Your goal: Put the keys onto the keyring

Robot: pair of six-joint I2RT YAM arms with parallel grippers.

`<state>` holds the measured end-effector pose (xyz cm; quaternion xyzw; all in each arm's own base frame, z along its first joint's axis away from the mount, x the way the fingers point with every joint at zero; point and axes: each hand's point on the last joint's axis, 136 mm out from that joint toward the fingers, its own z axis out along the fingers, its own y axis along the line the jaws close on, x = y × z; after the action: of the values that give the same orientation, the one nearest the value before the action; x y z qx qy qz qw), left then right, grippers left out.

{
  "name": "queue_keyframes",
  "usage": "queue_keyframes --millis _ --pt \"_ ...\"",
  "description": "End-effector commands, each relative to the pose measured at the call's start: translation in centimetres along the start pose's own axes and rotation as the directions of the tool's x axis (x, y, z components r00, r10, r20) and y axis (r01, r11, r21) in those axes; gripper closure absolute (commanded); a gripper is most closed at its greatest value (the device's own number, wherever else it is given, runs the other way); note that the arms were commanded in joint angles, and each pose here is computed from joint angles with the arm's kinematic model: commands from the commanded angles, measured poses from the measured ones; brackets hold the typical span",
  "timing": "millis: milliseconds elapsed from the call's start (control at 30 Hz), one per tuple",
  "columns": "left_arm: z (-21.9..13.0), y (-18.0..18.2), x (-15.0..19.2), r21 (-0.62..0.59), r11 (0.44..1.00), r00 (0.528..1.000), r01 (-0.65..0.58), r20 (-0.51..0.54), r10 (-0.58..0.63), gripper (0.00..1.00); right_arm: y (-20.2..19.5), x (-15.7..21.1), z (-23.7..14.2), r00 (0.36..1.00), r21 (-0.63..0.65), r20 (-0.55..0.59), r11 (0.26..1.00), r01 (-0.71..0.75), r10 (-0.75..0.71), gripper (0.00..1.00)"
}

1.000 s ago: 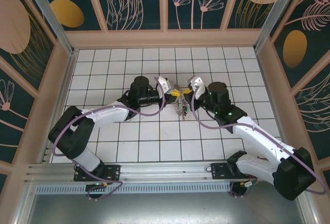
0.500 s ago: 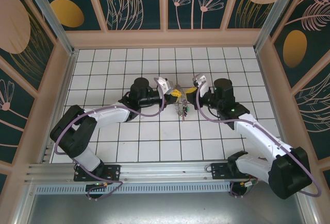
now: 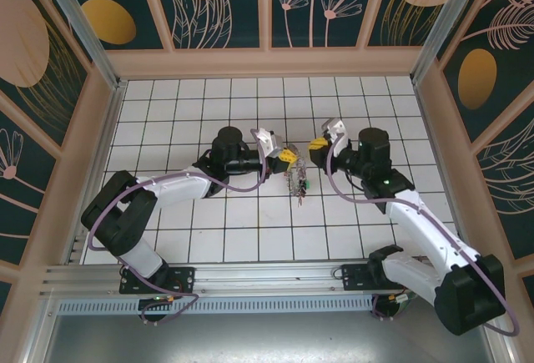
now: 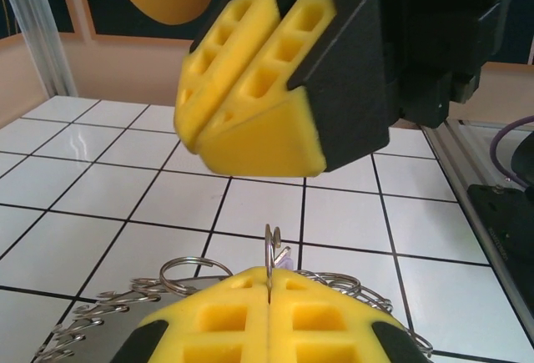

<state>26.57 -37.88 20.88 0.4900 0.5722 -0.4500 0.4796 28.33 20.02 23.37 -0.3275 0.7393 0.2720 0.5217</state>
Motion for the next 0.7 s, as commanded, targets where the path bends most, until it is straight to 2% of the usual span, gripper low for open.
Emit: queue_keyframes --millis 0,100,233,667 --pt "0.1 -0.9 -1.4 0.057 0.996 0.998 -0.063 0.028 0.061 1.00 1.7 -0.3 -1.1 0.986 -0.064 0.055 0.985 0.160 -0.156 0.77" --pt "0.1 -1.1 -1.1 0.068 0.995 0.997 -0.074 0.006 0.074 1.00 3.1 0.4 -1.6 0.960 -0.122 0.041 0.953 0.279 -0.276 0.76" --pt "0.1 -1.3 -1.0 0.086 0.993 0.996 -0.086 -0.012 0.088 1.00 3.7 1.3 -1.7 0.932 -0.174 -0.017 0.919 0.353 -0.361 0.76" --pt "0.1 -1.9 -1.4 0.122 0.989 0.996 -0.082 -0.012 0.085 1.00 4.8 1.3 -0.6 0.914 -0.245 0.017 0.885 0.397 -0.405 0.75"
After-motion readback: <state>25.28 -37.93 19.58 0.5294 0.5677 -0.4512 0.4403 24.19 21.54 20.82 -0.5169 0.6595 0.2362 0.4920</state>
